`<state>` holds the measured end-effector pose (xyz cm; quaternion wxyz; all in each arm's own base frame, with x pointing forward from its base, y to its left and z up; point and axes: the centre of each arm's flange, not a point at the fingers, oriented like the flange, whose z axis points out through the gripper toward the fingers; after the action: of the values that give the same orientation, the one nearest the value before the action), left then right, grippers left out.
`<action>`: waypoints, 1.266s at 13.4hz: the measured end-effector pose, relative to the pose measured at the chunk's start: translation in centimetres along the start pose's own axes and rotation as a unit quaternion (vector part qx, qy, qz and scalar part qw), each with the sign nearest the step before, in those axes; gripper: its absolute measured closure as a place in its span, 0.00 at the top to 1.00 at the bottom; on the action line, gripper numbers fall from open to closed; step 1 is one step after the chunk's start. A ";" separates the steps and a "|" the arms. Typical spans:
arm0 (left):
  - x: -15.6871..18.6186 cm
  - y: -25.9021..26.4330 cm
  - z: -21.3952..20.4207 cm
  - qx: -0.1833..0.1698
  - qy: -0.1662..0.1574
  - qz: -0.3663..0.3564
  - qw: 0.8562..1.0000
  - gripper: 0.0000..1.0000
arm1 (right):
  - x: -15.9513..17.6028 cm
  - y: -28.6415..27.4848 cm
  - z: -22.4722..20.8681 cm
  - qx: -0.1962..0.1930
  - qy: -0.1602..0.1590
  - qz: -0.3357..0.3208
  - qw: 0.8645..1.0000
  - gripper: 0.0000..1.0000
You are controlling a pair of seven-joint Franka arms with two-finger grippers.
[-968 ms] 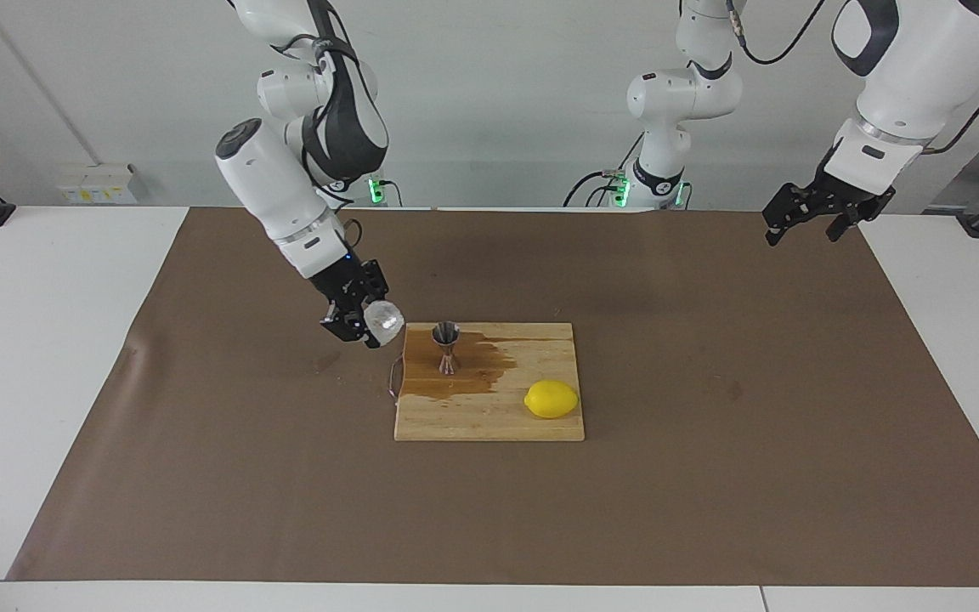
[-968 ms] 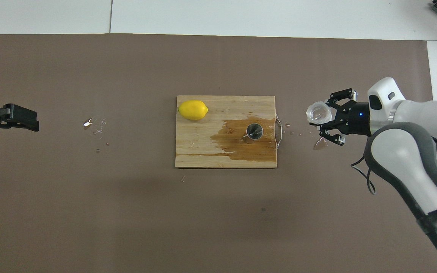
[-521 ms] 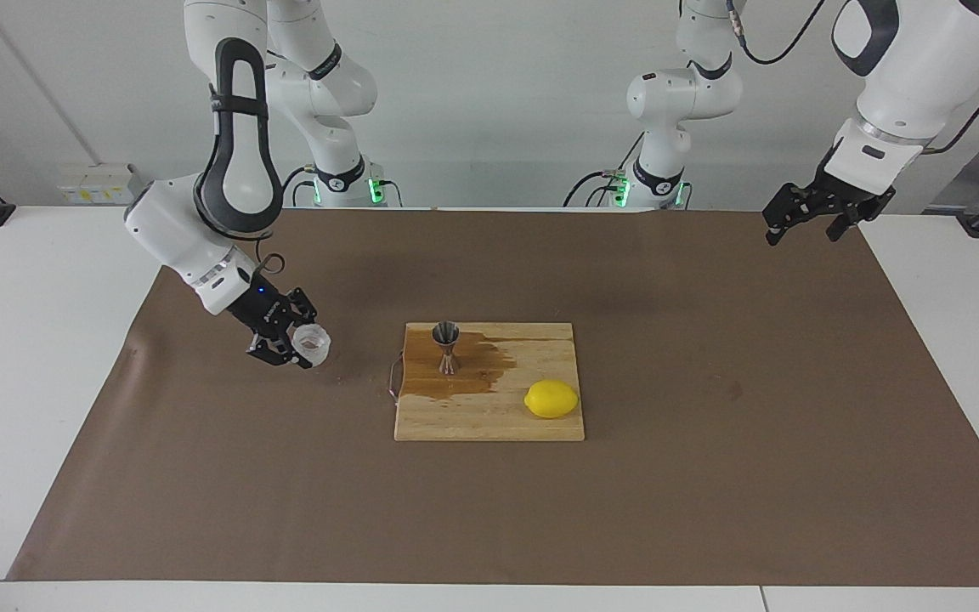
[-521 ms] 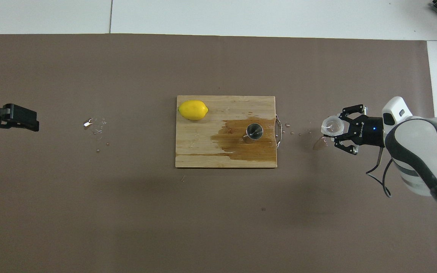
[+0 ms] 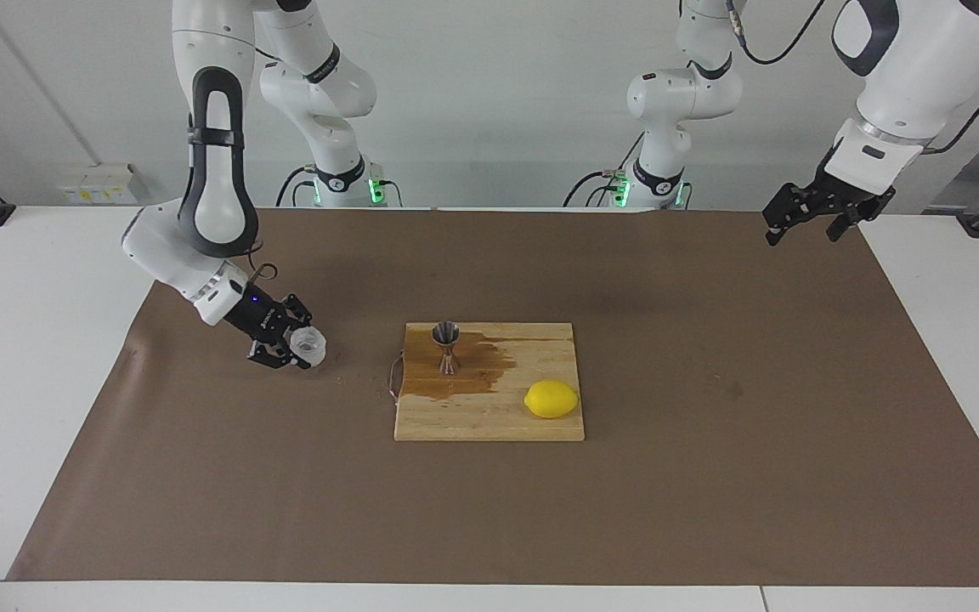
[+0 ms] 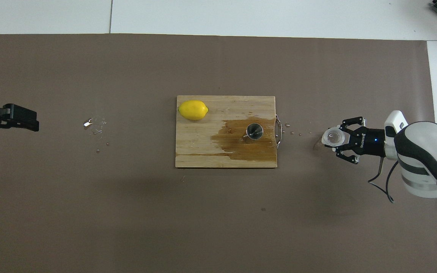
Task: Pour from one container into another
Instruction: 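Carry the white cup back with the right gripper and lower it, then open the right gripper to release the white cup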
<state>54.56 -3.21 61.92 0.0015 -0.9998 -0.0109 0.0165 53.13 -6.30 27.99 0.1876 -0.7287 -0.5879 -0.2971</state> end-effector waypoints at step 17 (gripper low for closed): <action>0.0 0.0 0.0 0.000 0.000 0.000 1.000 1.00 | 7.2 -0.2 -2.8 0.030 -0.100 0.098 0.990 1.00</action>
<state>54.56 -3.22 61.92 0.0015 -0.9998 -0.0108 0.0165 53.27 -2.61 34.77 0.1782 -0.8028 -0.5380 -0.1853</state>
